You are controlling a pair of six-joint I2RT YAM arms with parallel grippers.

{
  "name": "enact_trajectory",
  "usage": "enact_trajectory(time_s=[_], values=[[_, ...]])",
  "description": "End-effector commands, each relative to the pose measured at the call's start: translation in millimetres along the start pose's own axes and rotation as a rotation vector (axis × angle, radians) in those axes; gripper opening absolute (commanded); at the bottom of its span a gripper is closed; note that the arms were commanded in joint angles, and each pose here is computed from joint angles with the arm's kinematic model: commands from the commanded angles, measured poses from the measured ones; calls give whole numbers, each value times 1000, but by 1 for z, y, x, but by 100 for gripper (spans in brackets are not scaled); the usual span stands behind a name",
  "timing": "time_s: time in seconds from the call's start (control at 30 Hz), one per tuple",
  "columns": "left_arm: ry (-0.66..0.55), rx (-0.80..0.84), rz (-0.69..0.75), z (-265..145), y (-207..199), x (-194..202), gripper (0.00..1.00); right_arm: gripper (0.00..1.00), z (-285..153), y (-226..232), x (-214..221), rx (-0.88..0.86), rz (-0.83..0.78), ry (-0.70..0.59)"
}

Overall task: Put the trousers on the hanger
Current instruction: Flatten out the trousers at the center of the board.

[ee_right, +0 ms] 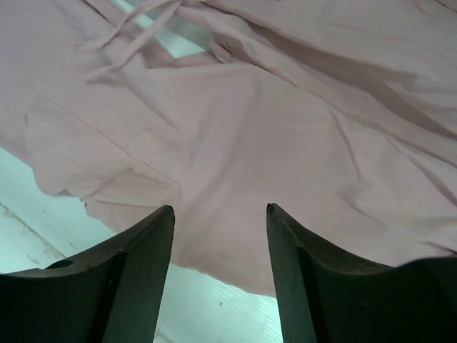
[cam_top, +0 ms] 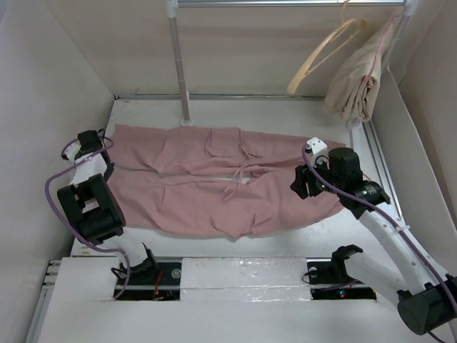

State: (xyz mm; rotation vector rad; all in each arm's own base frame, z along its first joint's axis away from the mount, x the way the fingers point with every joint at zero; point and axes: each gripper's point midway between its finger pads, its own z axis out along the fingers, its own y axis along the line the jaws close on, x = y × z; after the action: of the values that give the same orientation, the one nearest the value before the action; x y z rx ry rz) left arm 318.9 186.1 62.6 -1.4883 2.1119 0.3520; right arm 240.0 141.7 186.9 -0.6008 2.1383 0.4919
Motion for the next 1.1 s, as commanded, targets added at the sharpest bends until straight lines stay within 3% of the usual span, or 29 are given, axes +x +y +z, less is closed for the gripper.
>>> enact_trajectory(time_s=[0.0,0.07,0.1,0.17,0.2,0.23,0.27,0.3,0.37,0.47,0.6,0.7,0.87,1.07], values=[[-38,-15,11,-16,7,-12,24,60,-6,-10,0,53,36,-10],[-54,17,-10,-28,13,-17,44,60,-8,-9,0,47,25,-17],[-96,59,-35,-47,11,-27,65,60,-9,-6,-1,34,20,-22],[-106,100,-46,-65,13,-28,77,58,-11,-1,-1,5,9,-35],[-142,134,-64,-83,15,-34,84,51,-11,7,-1,-40,7,-40],[-146,141,-67,-91,18,-33,84,42,-12,9,0,-51,1,-44],[-115,120,-61,-94,29,-20,81,22,-11,12,4,-70,-3,-38],[-133,139,-101,-108,34,-20,70,14,-12,18,6,-100,-8,-39],[-65,68,-130,-109,59,9,67,4,-10,22,14,-131,-17,-35],[-4,-17,-265,-100,90,42,66,7,-10,30,20,-180,-30,-28],[21,-65,-409,-93,108,39,66,24,-11,36,33,-224,-53,8],[78,-68,-489,-84,115,43,65,31,-15,34,37,-207,-74,24],[116,-117,-594,-59,136,57,62,32,-22,35,39,-202,-86,33],[91,-131,-571,-49,137,47,60,32,-22,34,36,-193,-79,29]])
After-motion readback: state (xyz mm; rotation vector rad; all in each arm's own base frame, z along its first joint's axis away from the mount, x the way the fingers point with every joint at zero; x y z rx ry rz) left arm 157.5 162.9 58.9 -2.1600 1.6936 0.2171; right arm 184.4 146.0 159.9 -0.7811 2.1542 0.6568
